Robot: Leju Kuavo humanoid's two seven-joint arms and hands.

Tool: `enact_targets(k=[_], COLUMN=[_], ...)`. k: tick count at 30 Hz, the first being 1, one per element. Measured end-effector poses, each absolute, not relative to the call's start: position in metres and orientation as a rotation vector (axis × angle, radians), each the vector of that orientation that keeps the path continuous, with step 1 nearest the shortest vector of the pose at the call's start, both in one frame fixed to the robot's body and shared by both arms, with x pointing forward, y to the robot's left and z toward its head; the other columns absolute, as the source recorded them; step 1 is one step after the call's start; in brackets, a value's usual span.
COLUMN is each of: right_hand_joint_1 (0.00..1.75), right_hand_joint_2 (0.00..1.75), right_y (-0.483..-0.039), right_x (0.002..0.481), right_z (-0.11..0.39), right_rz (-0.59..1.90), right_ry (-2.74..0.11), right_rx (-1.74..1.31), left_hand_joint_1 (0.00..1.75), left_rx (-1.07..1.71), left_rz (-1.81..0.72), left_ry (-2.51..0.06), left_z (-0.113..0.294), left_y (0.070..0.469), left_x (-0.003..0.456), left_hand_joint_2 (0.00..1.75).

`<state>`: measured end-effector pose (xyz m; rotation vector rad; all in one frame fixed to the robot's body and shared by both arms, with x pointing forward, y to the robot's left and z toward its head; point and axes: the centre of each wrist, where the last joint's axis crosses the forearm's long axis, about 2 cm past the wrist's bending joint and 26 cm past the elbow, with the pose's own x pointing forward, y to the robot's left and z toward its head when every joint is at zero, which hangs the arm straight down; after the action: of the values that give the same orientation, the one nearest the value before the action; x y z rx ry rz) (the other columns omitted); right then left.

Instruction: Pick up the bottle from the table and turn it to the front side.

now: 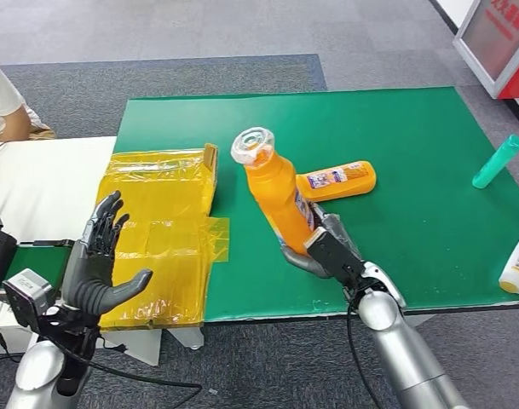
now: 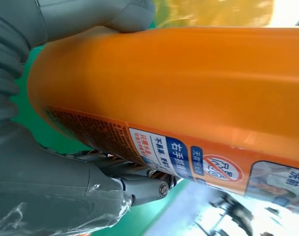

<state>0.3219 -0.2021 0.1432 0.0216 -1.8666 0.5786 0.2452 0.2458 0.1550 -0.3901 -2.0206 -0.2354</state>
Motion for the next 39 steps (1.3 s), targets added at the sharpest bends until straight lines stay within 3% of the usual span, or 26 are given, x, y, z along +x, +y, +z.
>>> enact_targets(k=[5,9,14,22,35,36,39], right_hand_joint_1=[1.75,1.75,1.75,1.75,1.75,1.75,1.75], right_hand_joint_2=[1.75,1.75,1.75,1.75,1.75,1.75,1.75], right_y=[-0.202,-0.189,-0.167,-0.138,-0.120,-0.119,-0.117], right_x=[0.317,0.282,0.271,0.268,0.266,0.266,0.265], right_z=[0.148,0.164,0.162,0.161,0.165,0.165,0.166], right_rz=[0.552,0.463,0.582,0.697,0.779,0.789,0.821], right_ry=[-1.910,-2.205,-2.264,-2.269,-2.244,-2.241,-2.227], right_rx=[0.020,-0.287,-0.499,-0.459,-0.374,-0.367,-0.341], left_hand_joint_1=[0.00,0.00,0.00,0.00,0.00,0.13,1.44], left_rx=[-0.423,-0.858,-1.061,-1.037,-0.801,-0.766,-0.680], left_rz=[-0.207,0.041,-0.098,-0.392,-0.602,-0.626,-0.689], left_ry=[-2.008,-1.790,-1.748,-1.793,-1.951,-1.970,-2.024], left_z=[0.156,0.170,0.184,0.201,0.213,0.214,0.219], left_y=[0.245,0.223,0.186,0.140,0.127,0.127,0.126], left_x=[0.245,0.254,0.254,0.249,0.254,0.255,0.257], left_hand_joint_2=[1.75,1.75,1.75,1.75,1.75,1.75,1.75])
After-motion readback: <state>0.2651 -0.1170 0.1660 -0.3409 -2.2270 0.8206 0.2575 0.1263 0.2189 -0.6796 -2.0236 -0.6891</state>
